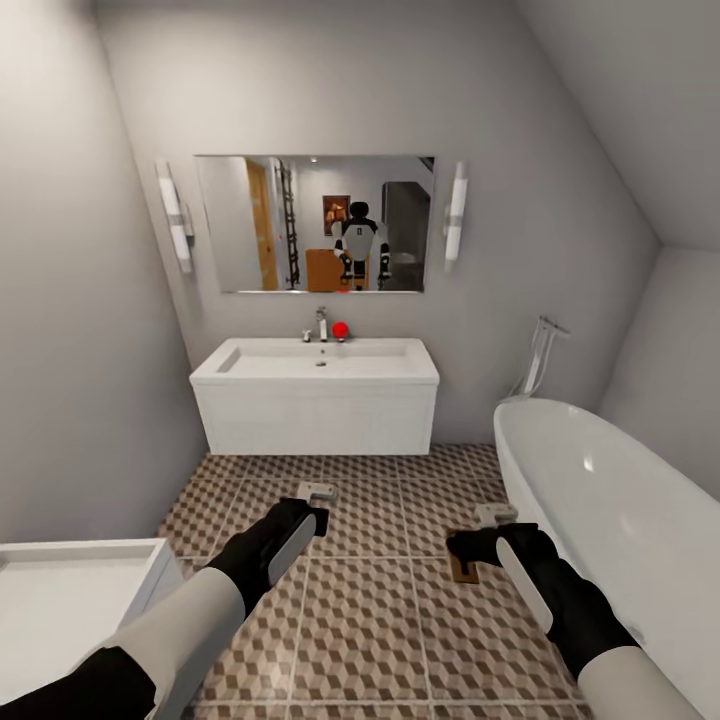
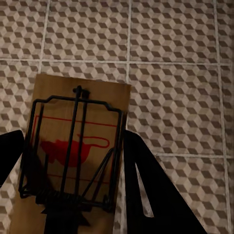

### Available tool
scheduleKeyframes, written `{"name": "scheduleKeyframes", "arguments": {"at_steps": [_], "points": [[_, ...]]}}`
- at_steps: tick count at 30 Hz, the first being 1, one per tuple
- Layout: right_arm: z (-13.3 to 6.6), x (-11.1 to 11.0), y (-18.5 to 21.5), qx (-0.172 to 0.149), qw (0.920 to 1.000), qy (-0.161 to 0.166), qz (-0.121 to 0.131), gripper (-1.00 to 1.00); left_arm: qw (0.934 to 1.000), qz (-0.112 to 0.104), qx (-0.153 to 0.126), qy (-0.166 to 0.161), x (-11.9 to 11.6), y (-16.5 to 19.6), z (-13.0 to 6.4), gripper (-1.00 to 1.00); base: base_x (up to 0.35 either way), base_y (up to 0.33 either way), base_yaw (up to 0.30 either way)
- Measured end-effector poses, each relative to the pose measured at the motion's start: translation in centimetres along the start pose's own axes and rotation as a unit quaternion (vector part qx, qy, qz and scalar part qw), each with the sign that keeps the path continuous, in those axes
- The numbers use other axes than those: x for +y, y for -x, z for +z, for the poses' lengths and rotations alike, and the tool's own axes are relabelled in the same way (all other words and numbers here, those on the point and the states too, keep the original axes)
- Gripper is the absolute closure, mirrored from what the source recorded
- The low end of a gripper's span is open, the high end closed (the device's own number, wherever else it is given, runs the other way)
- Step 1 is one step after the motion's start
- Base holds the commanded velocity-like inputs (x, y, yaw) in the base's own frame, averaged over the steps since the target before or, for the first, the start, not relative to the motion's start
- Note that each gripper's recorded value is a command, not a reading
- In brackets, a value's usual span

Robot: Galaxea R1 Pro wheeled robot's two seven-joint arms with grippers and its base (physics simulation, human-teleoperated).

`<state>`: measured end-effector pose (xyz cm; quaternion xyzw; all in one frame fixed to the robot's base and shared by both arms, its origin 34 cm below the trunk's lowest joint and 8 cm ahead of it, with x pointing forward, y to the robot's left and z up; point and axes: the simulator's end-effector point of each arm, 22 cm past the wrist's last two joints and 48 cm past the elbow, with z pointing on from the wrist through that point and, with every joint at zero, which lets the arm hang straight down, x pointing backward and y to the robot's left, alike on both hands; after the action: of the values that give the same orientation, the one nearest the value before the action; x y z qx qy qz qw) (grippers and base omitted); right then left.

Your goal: Take the four mousetraps from the cabinet in the bathroom and place them on the bathroom floor. Make sure all four end up on the same floor surface, and ensure that at least two of them are either under or directly next to the same bathroom sink.

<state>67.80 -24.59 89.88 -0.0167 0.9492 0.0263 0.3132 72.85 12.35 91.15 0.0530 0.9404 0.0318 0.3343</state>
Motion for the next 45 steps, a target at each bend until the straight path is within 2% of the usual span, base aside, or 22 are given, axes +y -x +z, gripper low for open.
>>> {"name": "scheduleKeyframes", "arguments": {"at_steps": [13,28,35,40,45], "points": [[0.01,0.13,-0.03,0.000,1.0000,0.000,-0.001,1.00,1.0000,0.000,0.000,0.000,0.02,-0.03,0.00,1.00,0.248,-0.125,0.000],[0.06,0.27,-0.14,0.001,1.0000,0.000,-0.005,1.00,1.0000,0.000,0.000,0.000,0.00,-0.03,0.00,1.00,0.277,0.079,0.000],[0.09,0.26,-0.10,0.001,1.0000,0.000,-0.005,1.00,1.0000,0.003,0.000,0.000,-0.15,0.04,-0.03,1.00,0.071,0.016,0.000],[0.11,0.23,-0.13,0.002,1.0000,-0.001,-0.005,1.00,0.9997,0.012,0.021,-0.001,-0.05,-0.79,-0.10,1.00,0.012,0.003,0.000],[0.13,0.20,-0.17,0.002,1.0000,-0.001,-0.005,1.00,0.9996,0.014,0.024,-0.001,-0.15,-0.80,-0.27,1.00,0.003,0.001,0.000]]}}
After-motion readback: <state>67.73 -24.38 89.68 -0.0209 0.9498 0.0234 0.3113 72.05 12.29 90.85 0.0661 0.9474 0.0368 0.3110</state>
